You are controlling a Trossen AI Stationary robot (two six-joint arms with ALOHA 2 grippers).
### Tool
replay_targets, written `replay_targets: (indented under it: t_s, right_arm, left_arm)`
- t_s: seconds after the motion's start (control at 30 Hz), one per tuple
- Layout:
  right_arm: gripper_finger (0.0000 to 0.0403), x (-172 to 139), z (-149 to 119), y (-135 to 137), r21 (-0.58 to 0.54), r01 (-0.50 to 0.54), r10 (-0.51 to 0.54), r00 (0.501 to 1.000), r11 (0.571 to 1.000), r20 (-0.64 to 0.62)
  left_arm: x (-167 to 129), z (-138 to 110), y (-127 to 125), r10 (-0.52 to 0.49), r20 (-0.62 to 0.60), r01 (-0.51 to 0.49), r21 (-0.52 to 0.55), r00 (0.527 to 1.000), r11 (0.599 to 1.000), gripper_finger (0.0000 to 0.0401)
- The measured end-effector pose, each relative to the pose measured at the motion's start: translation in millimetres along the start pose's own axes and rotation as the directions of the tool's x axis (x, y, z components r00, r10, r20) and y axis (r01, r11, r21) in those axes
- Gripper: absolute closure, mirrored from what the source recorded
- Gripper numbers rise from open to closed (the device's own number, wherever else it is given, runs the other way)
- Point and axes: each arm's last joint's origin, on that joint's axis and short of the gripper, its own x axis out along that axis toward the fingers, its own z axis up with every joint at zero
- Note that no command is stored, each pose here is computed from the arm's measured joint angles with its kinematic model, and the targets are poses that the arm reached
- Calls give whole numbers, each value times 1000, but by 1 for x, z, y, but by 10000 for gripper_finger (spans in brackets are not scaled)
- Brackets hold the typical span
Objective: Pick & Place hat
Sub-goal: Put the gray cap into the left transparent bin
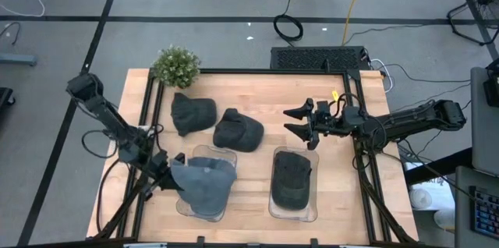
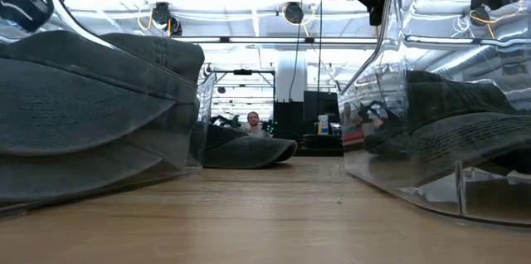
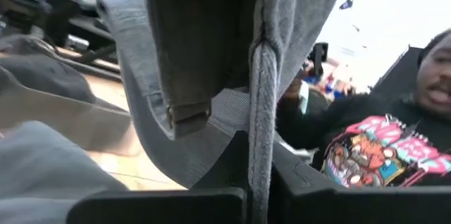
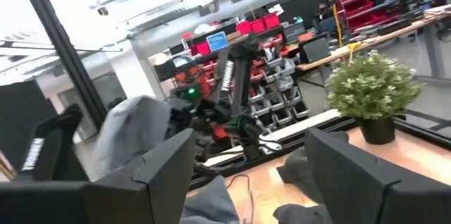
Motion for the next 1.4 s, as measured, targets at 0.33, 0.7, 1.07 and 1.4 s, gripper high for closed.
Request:
replay_targets:
  t_s: [0.33, 0.7, 1.07, 1.4]
  right_arm:
    - [149, 0, 1, -2, -11, 70, -70, 997, 997, 32]
    - [149, 3, -4, -3, 22, 100, -100, 995, 995, 22]
    - [149, 3, -4, -3, 11, 98, -98, 995, 995, 20]
    - [149, 3, -4, -3, -1, 94, -94, 995, 996, 18]
  left_arm:
    - [16, -34, 2, 7, -202, 5, 59, 979, 998, 393]
    - [19, -32, -2, -92, -177, 110, 93, 980, 990, 393]
    - [26, -41, 21, 37, -238, -35, 12, 971, 999, 393]
    - [28, -46, 32, 115, -262, -124, -19, 958, 992, 338]
